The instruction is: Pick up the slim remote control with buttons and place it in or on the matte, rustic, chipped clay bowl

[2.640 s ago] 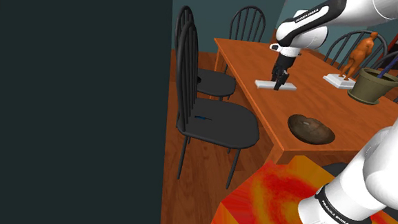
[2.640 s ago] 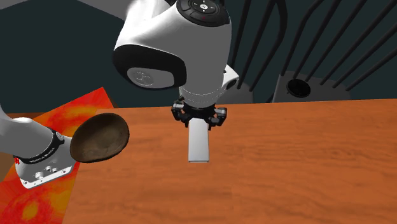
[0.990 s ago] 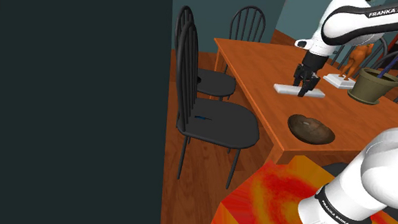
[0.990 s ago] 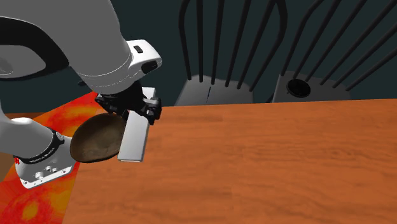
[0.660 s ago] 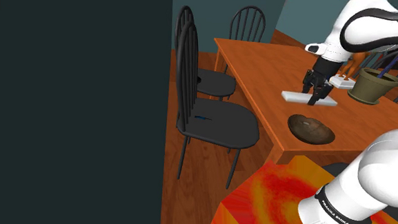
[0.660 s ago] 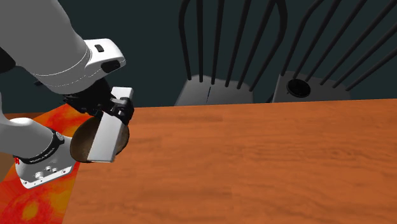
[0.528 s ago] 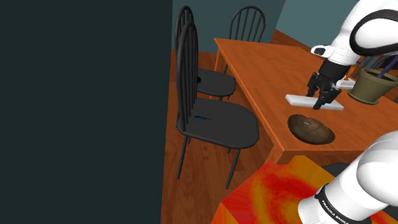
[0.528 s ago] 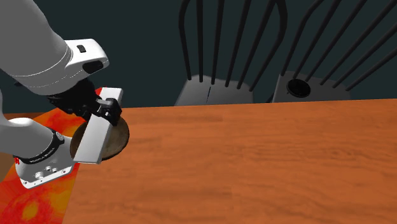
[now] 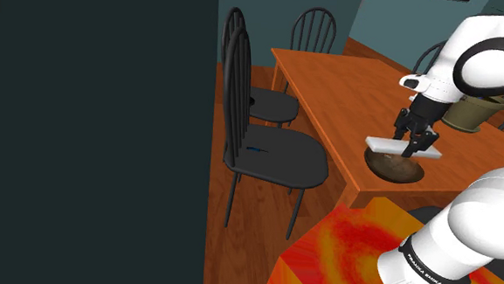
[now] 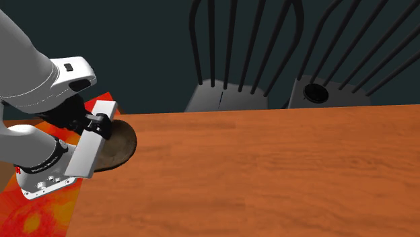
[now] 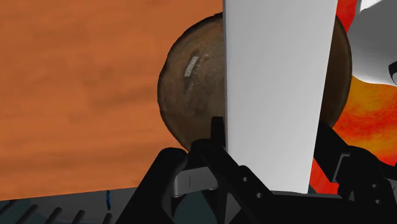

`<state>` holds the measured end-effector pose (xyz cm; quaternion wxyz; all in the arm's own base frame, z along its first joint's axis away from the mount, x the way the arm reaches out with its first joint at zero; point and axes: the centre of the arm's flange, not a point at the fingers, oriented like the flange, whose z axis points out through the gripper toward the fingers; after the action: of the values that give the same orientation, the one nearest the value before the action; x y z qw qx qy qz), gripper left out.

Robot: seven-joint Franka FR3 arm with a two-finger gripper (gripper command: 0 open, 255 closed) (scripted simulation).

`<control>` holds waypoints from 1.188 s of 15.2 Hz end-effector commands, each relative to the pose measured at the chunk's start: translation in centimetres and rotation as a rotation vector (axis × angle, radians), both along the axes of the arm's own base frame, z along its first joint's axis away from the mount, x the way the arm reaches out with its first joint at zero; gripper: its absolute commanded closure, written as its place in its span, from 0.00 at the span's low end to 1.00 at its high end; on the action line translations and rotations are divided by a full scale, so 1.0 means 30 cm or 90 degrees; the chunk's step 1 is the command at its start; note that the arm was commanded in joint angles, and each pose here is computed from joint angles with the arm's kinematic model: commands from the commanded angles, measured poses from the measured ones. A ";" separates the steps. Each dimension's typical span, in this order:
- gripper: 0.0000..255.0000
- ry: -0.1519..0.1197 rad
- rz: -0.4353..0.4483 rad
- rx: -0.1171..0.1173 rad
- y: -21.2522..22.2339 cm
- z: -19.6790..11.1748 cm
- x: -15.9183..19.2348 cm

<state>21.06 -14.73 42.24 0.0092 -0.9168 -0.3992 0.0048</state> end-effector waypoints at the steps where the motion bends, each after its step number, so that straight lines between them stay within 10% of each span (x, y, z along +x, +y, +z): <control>1: 1.00 0.000 0.000 0.000 -0.001 -0.035 0.000; 15: 1.00 0.000 0.000 0.000 -0.001 -0.148 0.000; 16: 0.00 0.000 0.000 0.000 -0.001 -0.148 -0.001; 18: 0.00 0.000 0.000 0.000 -0.001 -0.148 -0.001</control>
<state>21.04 -14.77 37.82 0.0088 -0.9168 -0.3991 0.0044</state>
